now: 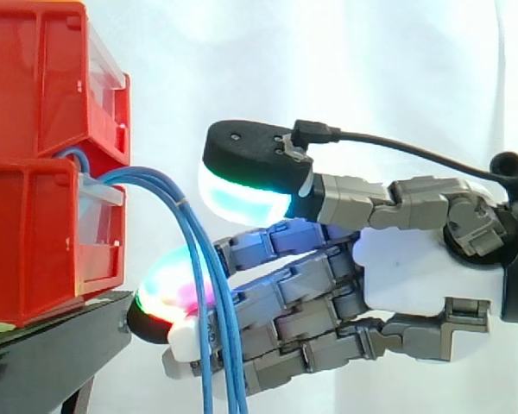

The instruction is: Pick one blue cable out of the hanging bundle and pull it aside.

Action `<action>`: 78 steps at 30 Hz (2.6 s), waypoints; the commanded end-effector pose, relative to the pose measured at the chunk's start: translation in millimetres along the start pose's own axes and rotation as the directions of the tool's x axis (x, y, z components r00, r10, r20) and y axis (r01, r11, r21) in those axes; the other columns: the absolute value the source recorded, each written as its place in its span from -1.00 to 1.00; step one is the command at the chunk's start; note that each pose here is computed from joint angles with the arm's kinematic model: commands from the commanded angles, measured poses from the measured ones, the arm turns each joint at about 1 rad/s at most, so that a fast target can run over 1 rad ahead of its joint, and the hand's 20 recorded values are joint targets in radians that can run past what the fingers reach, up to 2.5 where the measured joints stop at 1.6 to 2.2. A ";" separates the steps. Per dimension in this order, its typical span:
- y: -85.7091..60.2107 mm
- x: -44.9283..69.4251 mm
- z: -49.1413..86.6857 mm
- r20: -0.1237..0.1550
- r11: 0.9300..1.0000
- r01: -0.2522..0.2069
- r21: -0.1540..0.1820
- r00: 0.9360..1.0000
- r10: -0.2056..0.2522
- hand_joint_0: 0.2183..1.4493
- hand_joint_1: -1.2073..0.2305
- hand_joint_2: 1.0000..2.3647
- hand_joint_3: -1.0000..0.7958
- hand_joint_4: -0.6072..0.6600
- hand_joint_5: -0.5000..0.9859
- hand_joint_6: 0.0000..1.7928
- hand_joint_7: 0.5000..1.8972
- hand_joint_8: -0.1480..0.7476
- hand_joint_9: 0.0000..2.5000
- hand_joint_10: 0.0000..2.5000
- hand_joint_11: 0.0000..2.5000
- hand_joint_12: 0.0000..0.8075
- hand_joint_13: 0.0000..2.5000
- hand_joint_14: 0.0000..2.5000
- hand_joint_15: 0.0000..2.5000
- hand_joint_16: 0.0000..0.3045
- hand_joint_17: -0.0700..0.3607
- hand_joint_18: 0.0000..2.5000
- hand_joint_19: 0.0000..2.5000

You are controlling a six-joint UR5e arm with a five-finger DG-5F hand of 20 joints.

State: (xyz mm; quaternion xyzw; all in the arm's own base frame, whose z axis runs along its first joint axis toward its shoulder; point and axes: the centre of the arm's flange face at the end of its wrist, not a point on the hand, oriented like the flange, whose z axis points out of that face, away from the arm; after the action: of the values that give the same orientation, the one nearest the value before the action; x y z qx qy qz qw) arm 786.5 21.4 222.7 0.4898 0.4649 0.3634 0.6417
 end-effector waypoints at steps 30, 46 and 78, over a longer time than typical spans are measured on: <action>37.3 -6.8 10.5 -0.011 0.998 -0.042 0.056 0.999 0.043 -0.45 -0.38 -0.97 -0.03 0.52 -0.49 -0.05 0.45 0.14 -0.25 -0.99 -0.73 0.07 -0.47 -0.99 -0.80 -0.63 -0.09 -0.51 -0.66; 52.9 -12.6 12.5 -0.020 0.992 -0.074 0.099 0.997 0.076 -0.55 -0.16 -0.99 -0.36 0.48 -0.49 -0.03 0.42 0.18 -0.19 -0.99 -0.65 0.16 -0.41 -0.99 -0.75 -0.60 -0.04 -0.41 -0.61; 70.5 -27.8 3.3 -0.031 0.983 -0.065 0.169 0.997 0.072 -0.04 -0.64 -0.99 -0.33 0.33 -0.53 0.01 0.65 0.06 -0.27 -0.99 -0.59 0.02 -0.45 -0.99 -0.75 -0.65 -0.11 -0.44 -0.65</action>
State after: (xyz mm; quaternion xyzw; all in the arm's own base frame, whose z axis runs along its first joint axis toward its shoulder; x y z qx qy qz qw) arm 783.0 13.8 297.1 0.5493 0.4831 0.3594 0.5794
